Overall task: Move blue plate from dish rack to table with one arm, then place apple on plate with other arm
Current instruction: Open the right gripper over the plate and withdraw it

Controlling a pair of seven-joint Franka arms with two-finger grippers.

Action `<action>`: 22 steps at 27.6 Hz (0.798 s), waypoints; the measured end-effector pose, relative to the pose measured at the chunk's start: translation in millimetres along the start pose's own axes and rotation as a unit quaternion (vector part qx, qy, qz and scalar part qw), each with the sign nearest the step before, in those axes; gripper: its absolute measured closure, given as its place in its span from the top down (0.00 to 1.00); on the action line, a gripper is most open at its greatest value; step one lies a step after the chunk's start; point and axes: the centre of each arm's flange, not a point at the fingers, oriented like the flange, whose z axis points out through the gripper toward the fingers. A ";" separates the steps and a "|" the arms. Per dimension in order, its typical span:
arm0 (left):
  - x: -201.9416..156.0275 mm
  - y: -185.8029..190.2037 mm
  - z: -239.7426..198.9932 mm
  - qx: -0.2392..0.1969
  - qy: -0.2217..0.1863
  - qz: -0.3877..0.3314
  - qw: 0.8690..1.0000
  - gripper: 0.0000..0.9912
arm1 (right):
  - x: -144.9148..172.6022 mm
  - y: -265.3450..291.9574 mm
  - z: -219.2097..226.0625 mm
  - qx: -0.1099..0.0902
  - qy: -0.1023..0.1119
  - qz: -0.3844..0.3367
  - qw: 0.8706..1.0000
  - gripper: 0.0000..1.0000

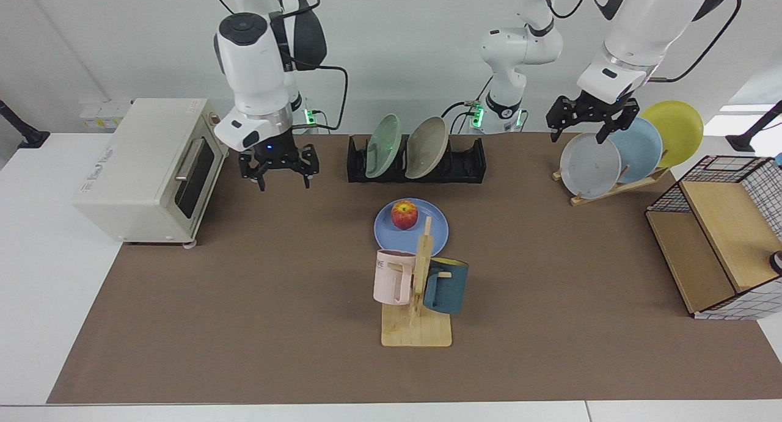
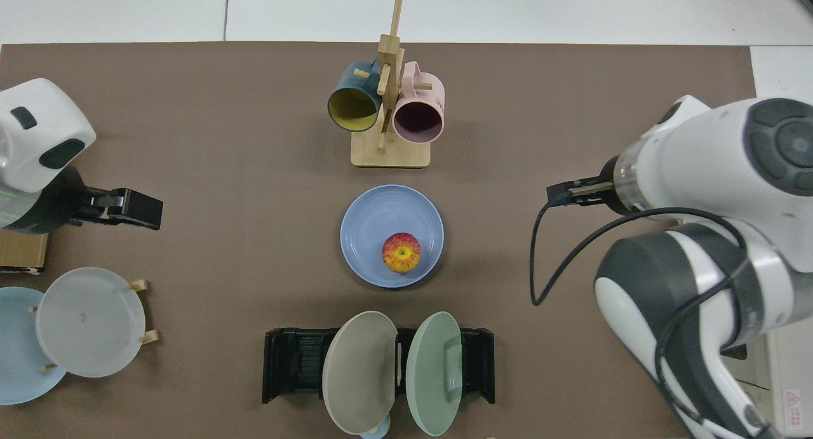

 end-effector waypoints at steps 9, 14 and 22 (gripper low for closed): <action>-0.1 -0.8 -0.5 0.000 0.000 -0.001 1.000 1.00 | -7.8 69.0 -16.0 0.008 -0.023 0.013 1.000 1.00; -0.1 -0.8 -0.6 0.000 0.000 -0.001 1.000 1.00 | -6.9 76.6 -26.7 0.008 -0.020 0.019 1.000 1.00; -0.2 -0.8 -0.7 0.000 0.000 -0.001 1.000 1.00 | -7.5 107.2 -43.3 0.013 -0.018 0.049 0.999 1.00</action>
